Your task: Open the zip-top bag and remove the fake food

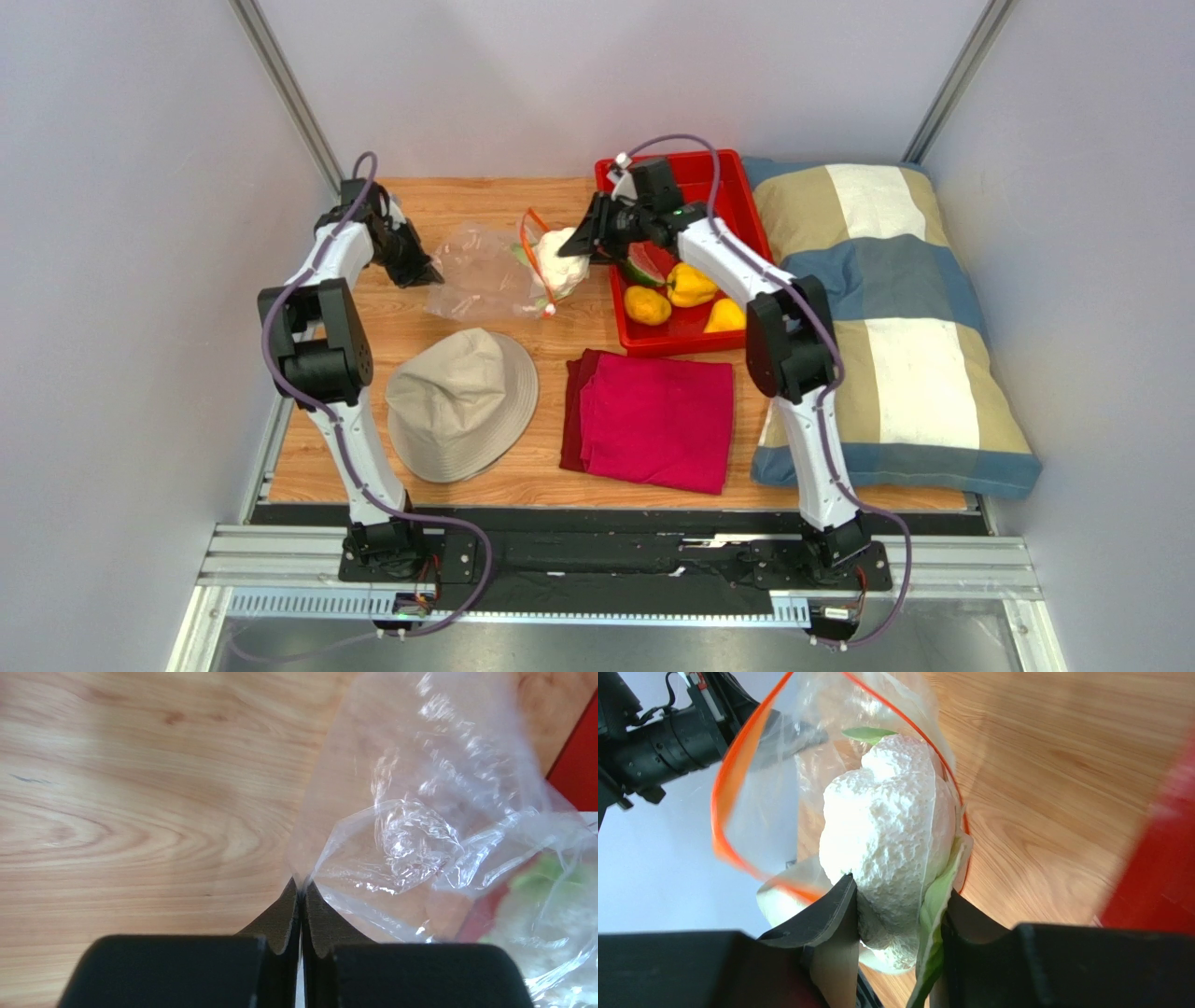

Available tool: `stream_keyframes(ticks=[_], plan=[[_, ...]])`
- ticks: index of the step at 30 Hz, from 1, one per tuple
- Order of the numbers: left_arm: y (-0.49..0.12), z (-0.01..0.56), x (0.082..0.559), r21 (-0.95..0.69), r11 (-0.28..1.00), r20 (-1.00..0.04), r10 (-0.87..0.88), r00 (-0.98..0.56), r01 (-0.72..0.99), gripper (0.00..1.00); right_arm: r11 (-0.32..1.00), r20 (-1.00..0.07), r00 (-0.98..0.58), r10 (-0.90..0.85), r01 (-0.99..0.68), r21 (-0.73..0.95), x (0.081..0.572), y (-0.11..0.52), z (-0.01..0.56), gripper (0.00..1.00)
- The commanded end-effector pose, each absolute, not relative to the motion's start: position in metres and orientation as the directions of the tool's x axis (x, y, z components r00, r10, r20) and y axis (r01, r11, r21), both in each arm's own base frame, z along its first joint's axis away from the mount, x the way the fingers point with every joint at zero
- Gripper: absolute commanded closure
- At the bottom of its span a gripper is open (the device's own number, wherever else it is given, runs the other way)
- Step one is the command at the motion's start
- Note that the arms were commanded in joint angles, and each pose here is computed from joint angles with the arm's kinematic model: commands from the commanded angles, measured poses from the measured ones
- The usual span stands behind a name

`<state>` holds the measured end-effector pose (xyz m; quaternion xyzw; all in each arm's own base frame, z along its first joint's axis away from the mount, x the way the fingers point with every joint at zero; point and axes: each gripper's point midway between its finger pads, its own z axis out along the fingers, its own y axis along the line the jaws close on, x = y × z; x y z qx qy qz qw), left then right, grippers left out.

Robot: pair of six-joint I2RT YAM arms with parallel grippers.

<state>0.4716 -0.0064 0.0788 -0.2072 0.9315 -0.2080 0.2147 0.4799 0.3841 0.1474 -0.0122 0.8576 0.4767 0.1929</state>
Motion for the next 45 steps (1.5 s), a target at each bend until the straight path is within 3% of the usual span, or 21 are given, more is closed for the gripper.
stream_keyframes(ticks=[1,3,7,8,12,20,25,29,33,37,38,43,45], plan=[[0.015,0.116,0.499,-0.462,0.835,-0.424,-0.504,-0.752,-0.300,1.00,0.590,-0.467,-0.868,0.168,-0.291,0.753,0.481,0.324,0.207,1.00],[0.017,0.122,0.505,-0.457,0.840,-0.435,-0.498,-0.751,-0.292,0.95,0.618,-0.491,-0.845,0.211,-0.273,0.737,0.498,0.296,0.213,1.00],[0.021,0.129,0.497,-0.418,0.850,-0.441,-0.499,-0.746,-0.321,0.51,0.679,-0.490,-0.833,0.256,-0.206,0.704,0.524,0.250,0.207,0.99],[0.022,0.132,0.495,-0.405,0.857,-0.449,-0.489,-0.747,-0.318,0.50,0.692,-0.504,-0.817,0.280,-0.193,0.696,0.535,0.235,0.210,0.96],[0.014,0.153,0.486,-0.393,0.873,-0.490,-0.464,-0.738,-0.288,0.49,0.697,-0.476,-0.823,0.308,-0.145,0.702,0.547,0.211,0.197,0.94],[-0.062,0.169,0.464,-0.447,0.889,-0.485,-0.336,-0.808,-0.101,0.48,0.696,-0.455,-0.793,0.405,-0.055,0.716,0.566,0.179,0.198,0.93],[-0.093,0.207,0.433,-0.422,0.906,-0.565,-0.293,-0.772,-0.035,0.50,0.715,-0.429,-0.799,0.422,0.003,0.699,0.581,0.166,0.173,0.82],[-0.111,0.242,0.411,-0.461,0.887,-0.608,-0.296,-0.737,0.024,0.50,0.722,-0.397,-0.818,0.417,0.033,0.691,0.577,0.164,0.160,0.84],[-0.165,0.229,0.384,-0.544,0.832,-0.525,-0.236,-0.818,0.109,0.56,0.750,-0.405,-0.821,0.402,0.041,0.661,0.558,0.157,0.154,0.84],[-0.202,0.186,0.386,-0.628,0.774,-0.411,-0.243,-0.879,0.080,0.60,0.739,-0.420,-0.811,0.408,0.024,0.673,0.551,0.158,0.169,0.84],[-0.206,0.166,0.393,-0.634,0.772,-0.370,-0.248,-0.896,0.048,0.61,0.738,-0.424,-0.810,0.405,0.016,0.675,0.550,0.158,0.172,0.84],[-0.207,0.137,0.450,-0.611,0.791,-0.358,-0.296,-0.886,-0.018,0.61,0.757,-0.454,-0.801,0.390,-0.001,0.653,0.549,0.154,0.183,0.82],[-0.196,0.098,0.465,-0.572,0.814,-0.283,-0.315,-0.906,-0.104,0.61,0.751,-0.439,-0.809,0.390,0.005,0.660,0.548,0.156,0.183,0.82]])
